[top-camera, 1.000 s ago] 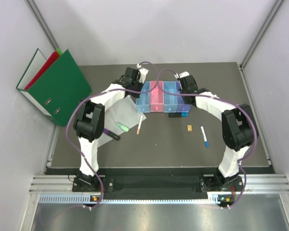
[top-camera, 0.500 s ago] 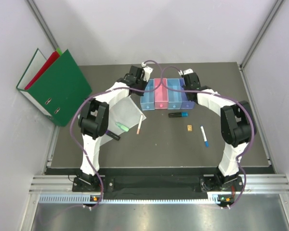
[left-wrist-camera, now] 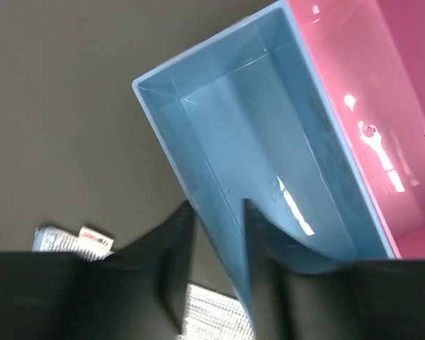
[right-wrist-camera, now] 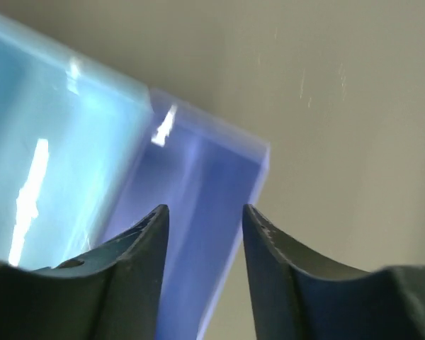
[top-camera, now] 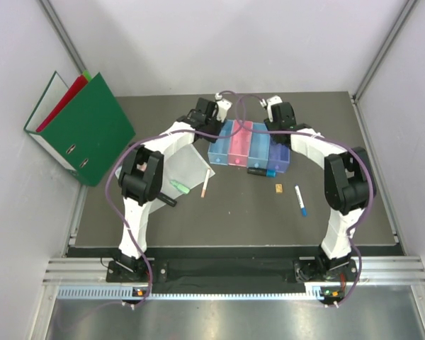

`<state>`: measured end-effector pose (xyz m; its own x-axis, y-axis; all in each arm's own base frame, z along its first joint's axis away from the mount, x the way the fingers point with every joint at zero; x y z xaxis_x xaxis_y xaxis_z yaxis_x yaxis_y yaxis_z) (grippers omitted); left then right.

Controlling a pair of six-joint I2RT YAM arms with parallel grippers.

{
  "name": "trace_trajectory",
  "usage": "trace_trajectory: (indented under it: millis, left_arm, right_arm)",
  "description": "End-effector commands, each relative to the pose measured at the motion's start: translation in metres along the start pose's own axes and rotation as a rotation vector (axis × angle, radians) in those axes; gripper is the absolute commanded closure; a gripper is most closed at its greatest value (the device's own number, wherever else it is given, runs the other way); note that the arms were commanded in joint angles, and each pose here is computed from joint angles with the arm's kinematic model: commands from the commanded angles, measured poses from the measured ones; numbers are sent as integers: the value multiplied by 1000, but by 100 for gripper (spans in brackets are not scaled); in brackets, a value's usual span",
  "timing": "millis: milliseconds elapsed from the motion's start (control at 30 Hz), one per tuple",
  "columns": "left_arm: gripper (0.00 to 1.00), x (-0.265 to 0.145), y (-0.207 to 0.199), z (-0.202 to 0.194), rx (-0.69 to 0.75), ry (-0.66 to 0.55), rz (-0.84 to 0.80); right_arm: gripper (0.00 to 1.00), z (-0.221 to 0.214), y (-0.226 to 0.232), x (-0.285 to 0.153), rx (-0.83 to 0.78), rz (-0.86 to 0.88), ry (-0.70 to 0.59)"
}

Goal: Sort the stationery into containers
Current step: Move the storage box to the center of the board.

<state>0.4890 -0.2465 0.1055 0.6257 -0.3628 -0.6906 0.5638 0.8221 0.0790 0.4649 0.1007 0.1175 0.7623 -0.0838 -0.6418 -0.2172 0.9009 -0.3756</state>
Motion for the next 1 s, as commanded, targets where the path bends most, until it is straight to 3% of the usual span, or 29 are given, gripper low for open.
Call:
trace_trajectory:
  millis: [0,100,200,467,667,967]
  left_arm:
    - [53,-22,-24,37,87,-101,-60]
    - [45,-39,-17,47,84,-126,-21]
    - [41,-57,-11,50,100,-141,14]
    - [39,-83,-1,21,115,-88,91]
    - [37,-104,32,10,113,-81,219]
    - [37,-132,93,-13,94,-50,327]
  right_arm:
    - [49,65,-9,-16,28,20,-193]
    - [40,80,-15,-31,37,21,-232]
    - [38,90,-20,-45,33,18,-263]
    - [40,72,-14,-54,22,65,-225]
    - [44,57,16,-46,89,223,-145]
    - [46,28,34,-30,113,259,-43]
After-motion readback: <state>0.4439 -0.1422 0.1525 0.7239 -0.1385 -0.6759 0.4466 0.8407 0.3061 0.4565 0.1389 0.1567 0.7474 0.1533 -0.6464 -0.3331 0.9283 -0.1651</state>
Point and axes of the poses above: each gripper's point midway between its finger pads, its own x axis out along the fingers, its own y axis along the line the jaws close on, z = x × y, the point moved 3 cm from there along -x, back along the fingers
